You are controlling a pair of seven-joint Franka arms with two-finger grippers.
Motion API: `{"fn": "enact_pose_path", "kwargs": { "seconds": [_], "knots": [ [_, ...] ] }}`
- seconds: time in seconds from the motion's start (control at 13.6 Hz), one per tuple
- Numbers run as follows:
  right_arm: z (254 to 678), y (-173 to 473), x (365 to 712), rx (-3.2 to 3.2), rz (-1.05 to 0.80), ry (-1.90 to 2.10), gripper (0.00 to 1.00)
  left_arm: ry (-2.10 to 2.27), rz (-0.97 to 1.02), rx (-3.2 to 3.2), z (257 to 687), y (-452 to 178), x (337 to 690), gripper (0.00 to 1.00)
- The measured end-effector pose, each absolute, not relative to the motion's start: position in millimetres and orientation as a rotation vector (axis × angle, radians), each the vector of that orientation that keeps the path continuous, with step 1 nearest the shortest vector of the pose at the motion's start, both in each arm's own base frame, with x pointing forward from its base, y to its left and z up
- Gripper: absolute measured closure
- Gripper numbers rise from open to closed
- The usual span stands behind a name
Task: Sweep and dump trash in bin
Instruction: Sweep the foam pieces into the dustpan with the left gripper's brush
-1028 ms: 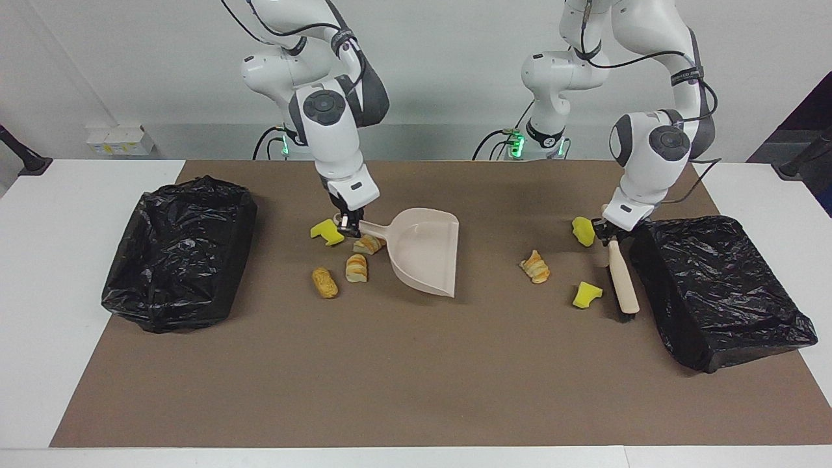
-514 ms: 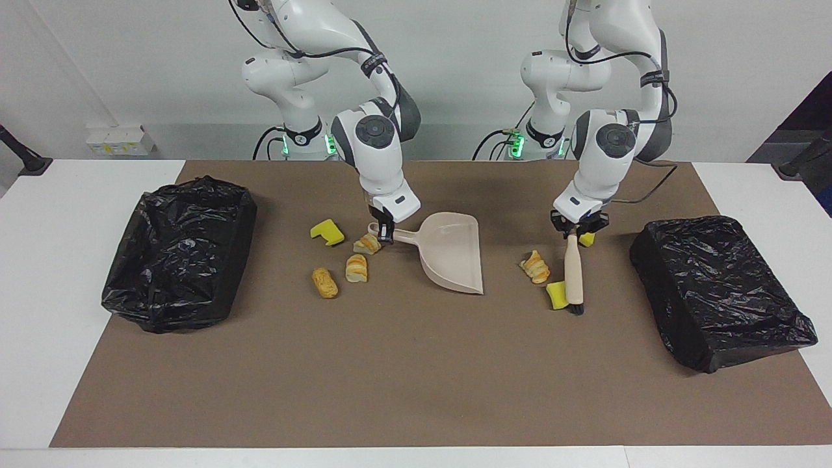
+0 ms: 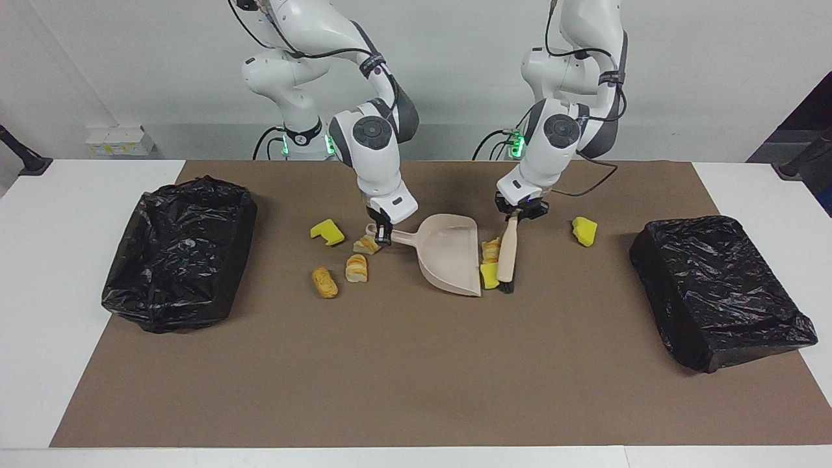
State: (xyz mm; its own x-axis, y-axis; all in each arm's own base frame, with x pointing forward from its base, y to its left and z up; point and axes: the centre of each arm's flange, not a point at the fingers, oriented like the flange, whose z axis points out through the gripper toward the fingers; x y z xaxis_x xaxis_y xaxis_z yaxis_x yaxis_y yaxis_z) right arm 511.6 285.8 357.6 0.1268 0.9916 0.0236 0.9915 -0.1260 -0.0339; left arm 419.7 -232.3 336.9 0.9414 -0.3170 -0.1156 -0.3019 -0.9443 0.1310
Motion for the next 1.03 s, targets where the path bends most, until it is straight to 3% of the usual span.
{"fn": "enact_pose_path", "kwargs": {
  "seconds": [0.44,1.03],
  "knots": [
    [357.4,285.2,511.8,-2.332,0.008,-2.044,0.69,-0.465,-0.186,2.875,347.2,-300.6,387.8,0.74],
    [357.4,285.2,511.7,-2.332,0.009,-2.043,0.69,0.316,-0.259,3.014,434.3,-243.4,422.5,0.74]
  ]
}}
